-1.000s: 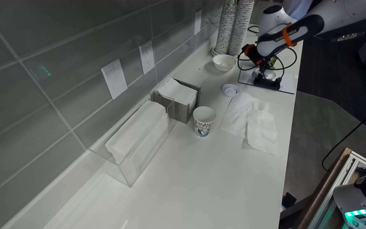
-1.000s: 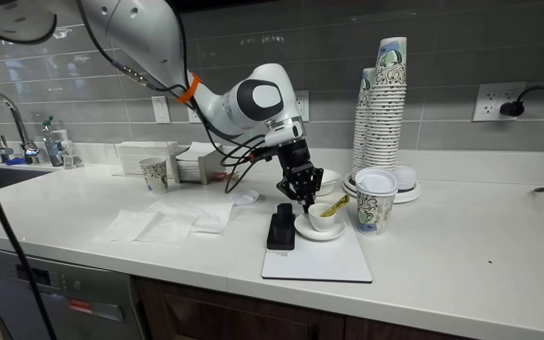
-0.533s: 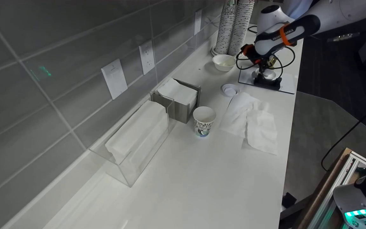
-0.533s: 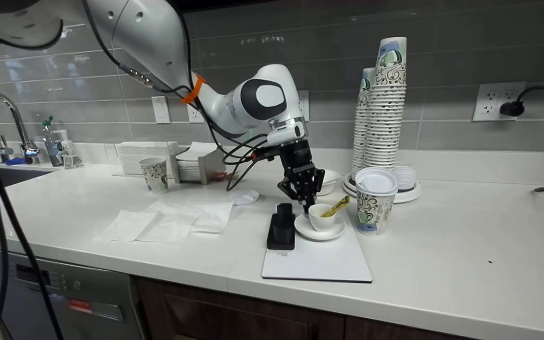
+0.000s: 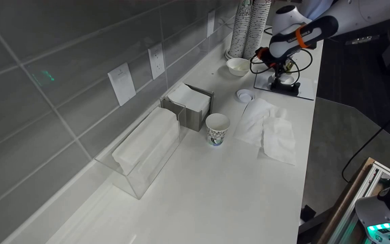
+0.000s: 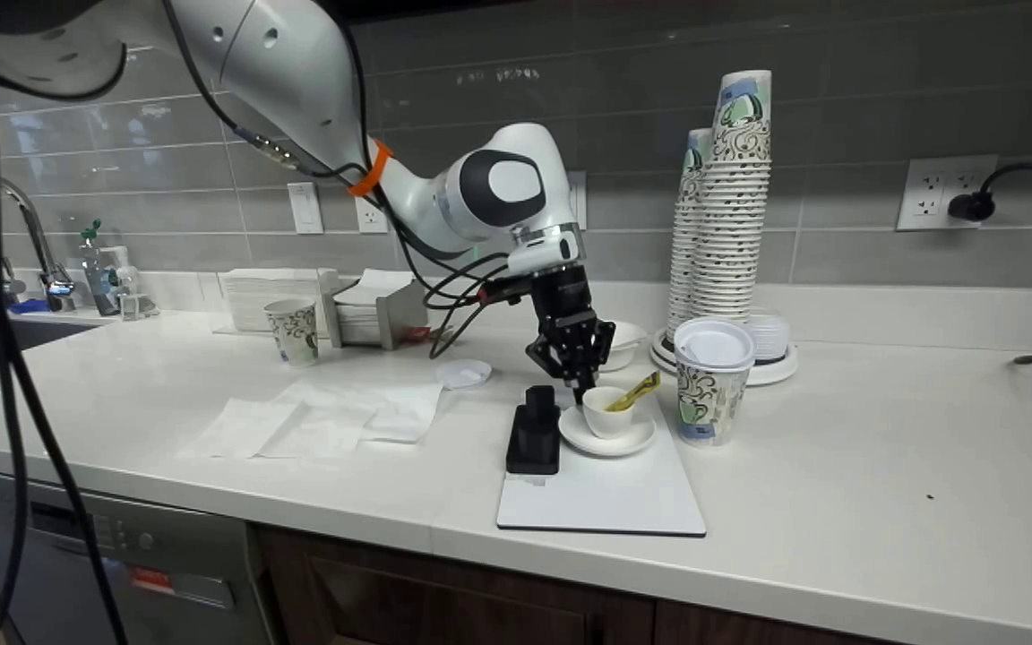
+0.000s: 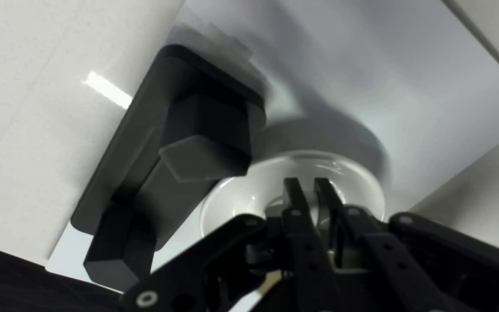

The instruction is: Move the white mug to the saucer next to the black object

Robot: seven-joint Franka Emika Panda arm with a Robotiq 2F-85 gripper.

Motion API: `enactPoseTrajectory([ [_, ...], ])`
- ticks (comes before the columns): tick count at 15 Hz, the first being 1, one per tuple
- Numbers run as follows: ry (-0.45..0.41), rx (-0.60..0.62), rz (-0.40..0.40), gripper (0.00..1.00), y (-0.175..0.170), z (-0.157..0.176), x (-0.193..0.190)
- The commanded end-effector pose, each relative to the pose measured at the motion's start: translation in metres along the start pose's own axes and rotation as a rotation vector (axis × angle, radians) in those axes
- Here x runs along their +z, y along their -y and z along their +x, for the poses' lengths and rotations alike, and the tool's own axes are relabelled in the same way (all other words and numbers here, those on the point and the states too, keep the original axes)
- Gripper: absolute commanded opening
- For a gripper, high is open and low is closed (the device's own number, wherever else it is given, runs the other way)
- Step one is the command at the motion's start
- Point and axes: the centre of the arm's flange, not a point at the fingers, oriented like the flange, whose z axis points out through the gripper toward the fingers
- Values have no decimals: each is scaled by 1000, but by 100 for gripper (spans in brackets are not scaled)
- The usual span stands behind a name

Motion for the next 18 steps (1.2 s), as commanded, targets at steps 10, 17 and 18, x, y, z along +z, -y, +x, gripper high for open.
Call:
enactPoseTrajectory([
  [10,57,-12,24,77,9,-7,-26],
  [17,233,-306,-9,100,-28,-19,-91],
  [18,247,-362,2,100,-36,-19,-101],
])
